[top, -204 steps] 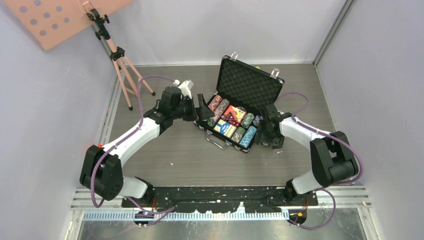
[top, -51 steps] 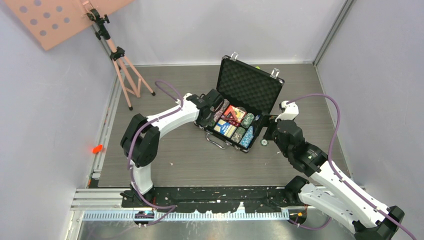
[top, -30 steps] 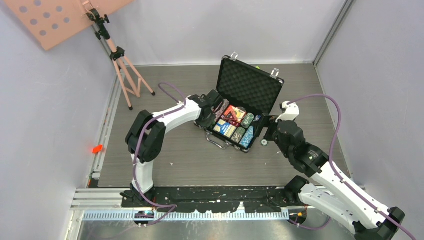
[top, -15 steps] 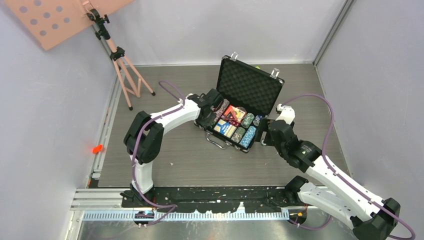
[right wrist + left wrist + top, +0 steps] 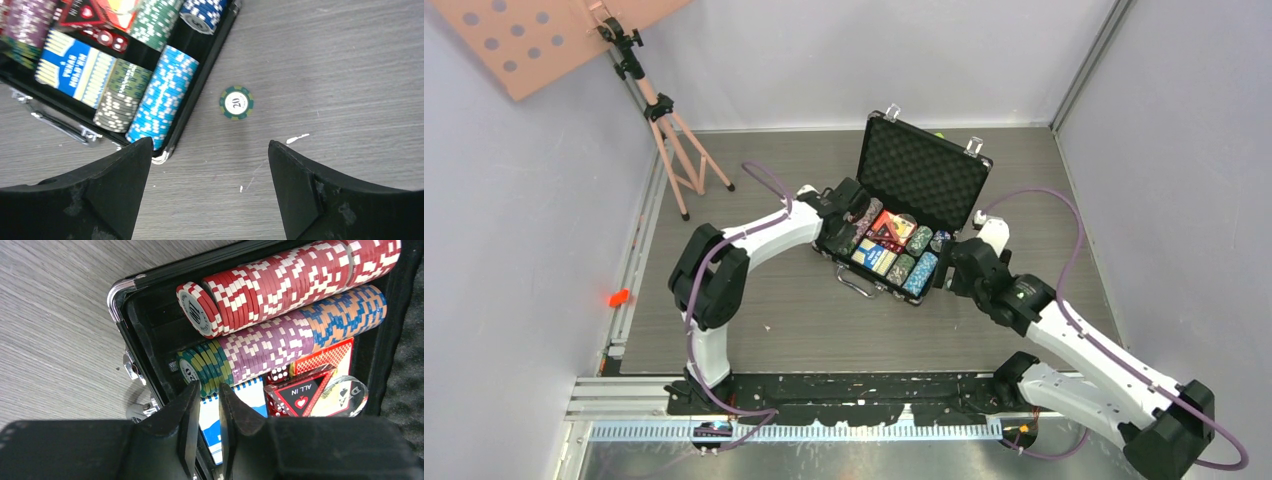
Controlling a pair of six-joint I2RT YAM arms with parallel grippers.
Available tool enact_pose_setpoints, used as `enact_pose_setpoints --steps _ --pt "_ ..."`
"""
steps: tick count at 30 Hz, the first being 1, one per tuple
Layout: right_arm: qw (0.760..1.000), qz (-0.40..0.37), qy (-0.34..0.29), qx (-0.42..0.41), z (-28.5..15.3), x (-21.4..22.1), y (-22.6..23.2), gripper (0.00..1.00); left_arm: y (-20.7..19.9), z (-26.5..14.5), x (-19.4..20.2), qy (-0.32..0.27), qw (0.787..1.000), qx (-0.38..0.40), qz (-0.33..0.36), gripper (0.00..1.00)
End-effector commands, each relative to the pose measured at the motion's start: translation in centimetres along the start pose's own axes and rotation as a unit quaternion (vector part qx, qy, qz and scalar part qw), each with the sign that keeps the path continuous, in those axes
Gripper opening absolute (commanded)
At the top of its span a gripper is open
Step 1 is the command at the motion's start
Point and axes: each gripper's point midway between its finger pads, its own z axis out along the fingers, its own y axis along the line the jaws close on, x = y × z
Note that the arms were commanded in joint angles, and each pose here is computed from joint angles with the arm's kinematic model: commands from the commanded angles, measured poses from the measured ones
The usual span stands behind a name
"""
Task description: Pack up texas hold em set
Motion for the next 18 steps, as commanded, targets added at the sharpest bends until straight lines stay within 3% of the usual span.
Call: enact_pose_setpoints --steps 1,5,9,18 --pt "0.999 0.024 0.018 0.030 0.5 -0.3 -0.5 0.90 -2.0 -3.0 -2.6 -0.031 0.998 0.056 -0.014 0.25" --pt "0.995 0.039 0.072 0.052 2.3 1.0 -1.5 0.80 -1.7 -5.1 -4.2 -0.056 0.996 0.066 -0.002 0.34" --pt "0.989 0.029 0.119 0.076 4.3 1.9 -2.1 0.76 -1.5 -7.4 -5.7 -0.080 0.993 0.089 0.017 0.36" --pt "0.981 0.011 0.173 0.092 7.3 3.3 -1.1 0.71 -2.5 -11.1 -8.4 -0.100 0.954 0.205 0.196 0.37"
